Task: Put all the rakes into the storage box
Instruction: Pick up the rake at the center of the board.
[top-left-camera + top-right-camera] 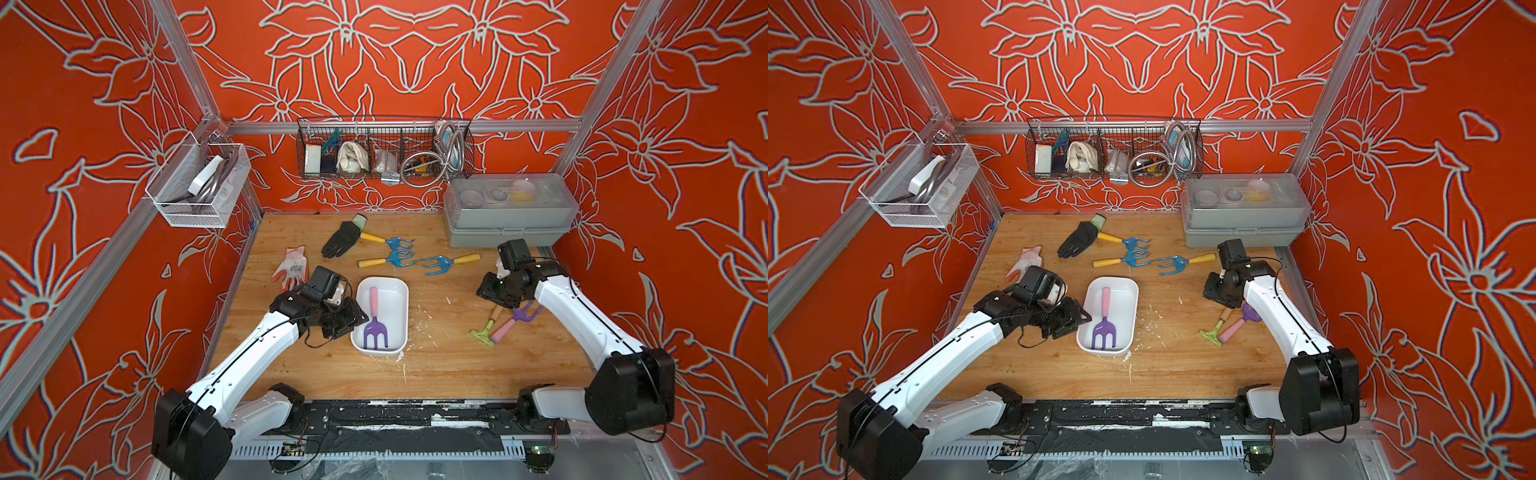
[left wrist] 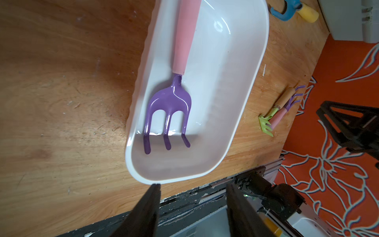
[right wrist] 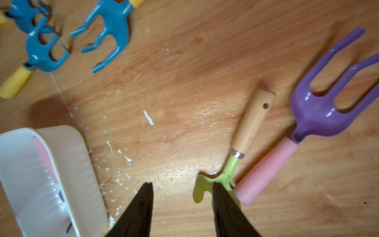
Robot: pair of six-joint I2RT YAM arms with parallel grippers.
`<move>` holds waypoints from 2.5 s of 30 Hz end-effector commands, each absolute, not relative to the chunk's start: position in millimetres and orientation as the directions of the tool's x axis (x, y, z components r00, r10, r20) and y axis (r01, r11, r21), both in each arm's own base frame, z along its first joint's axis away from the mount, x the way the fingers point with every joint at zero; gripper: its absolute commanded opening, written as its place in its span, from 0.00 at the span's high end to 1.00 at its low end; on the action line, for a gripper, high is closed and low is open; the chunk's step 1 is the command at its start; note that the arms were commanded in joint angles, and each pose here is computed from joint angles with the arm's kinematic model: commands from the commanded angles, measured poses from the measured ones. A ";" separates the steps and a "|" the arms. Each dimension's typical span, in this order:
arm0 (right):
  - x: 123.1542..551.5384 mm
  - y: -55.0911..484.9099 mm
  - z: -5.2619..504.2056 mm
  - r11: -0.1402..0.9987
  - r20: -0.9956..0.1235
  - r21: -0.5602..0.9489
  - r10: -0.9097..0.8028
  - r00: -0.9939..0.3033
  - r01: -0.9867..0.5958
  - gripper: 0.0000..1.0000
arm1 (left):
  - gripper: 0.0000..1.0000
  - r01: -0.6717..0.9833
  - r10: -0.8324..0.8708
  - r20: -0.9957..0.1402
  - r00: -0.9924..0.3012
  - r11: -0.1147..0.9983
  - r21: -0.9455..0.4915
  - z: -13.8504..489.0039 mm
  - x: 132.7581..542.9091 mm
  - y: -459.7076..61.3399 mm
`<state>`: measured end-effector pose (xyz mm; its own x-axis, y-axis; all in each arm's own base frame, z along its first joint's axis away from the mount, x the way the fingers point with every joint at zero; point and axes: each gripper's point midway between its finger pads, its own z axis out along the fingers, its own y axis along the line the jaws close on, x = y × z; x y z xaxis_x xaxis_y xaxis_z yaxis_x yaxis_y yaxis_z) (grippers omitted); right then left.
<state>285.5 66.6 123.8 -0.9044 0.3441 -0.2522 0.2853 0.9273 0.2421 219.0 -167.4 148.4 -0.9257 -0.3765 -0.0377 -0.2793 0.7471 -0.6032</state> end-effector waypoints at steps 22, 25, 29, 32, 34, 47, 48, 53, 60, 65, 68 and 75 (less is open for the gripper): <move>289.7 13.0 42.0 0.905 -0.086 0.110 0.421 -0.903 0.411 0.57 | 0.46 -0.176 -0.251 -0.023 -0.968 0.737 -0.653 152.2 231.5 -211.9; 289.6 13.8 34.2 0.906 -0.068 0.106 0.417 -0.906 0.409 0.58 | 0.46 -0.179 -0.252 -0.020 -0.967 0.739 -0.650 150.8 231.6 -211.7; 290.3 16.1 26.5 0.903 -0.050 0.113 0.422 -0.905 0.415 0.60 | 0.46 -0.184 -0.255 -0.017 -0.967 0.741 -0.646 149.5 231.0 -210.8; 292.5 20.0 22.2 0.897 -0.036 0.133 0.430 -0.902 0.422 0.61 | 0.46 -0.189 -0.261 -0.017 -0.965 0.742 -0.643 149.3 230.3 -209.5; 293.8 23.0 19.9 0.891 -0.025 0.148 0.437 -0.899 0.429 0.63 | 0.46 -0.194 -0.266 -0.016 -0.964 0.742 -0.641 148.6 229.5 -208.7; 298.3 61.5 21.7 0.816 0.040 0.331 0.489 -0.871 0.473 0.84 | 0.46 -0.226 -0.305 -0.019 -0.952 0.744 -0.628 145.5 224.8 -200.4; 299.3 63.9 25.2 0.816 0.037 0.341 0.484 -0.874 0.467 0.86 | 0.46 -0.227 -0.309 -0.023 -0.951 0.744 -0.629 146.3 225.2 -199.9; 308.9 75.8 49.4 0.809 0.012 0.405 0.461 -0.887 0.426 0.91 | 0.46 -0.229 -0.322 -0.039 -0.946 0.749 -0.622 148.8 226.5 -196.6; 323.7 106.4 98.3 0.828 -0.072 0.472 0.380 -0.922 0.304 0.95 | 0.46 -0.243 -0.352 -0.071 -0.933 0.764 -0.597 151.5 224.8 -185.5; 328.2 143.0 127.5 0.848 -0.126 0.492 0.291 -0.948 0.195 0.96 | 0.47 -0.254 -0.369 -0.084 -0.926 0.772 -0.583 152.9 221.1 -177.2; 330.0 170.0 144.4 0.852 -0.156 0.507 0.234 -0.960 0.126 0.96 | 0.47 -0.258 -0.375 -0.089 -0.923 0.774 -0.578 154.4 218.5 -172.1; 328.4 226.5 171.6 0.846 -0.189 0.533 0.140 -0.972 0.018 0.96 | 0.47 -0.281 -0.404 -0.096 -0.910 0.770 -0.573 158.5 214.3 -152.1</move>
<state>332.9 211.2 167.6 -0.9634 0.1524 -0.2204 0.0133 0.8487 0.5286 223.4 -164.8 163.9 -0.9104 -0.4006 -0.1032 -0.2640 0.7547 -0.6006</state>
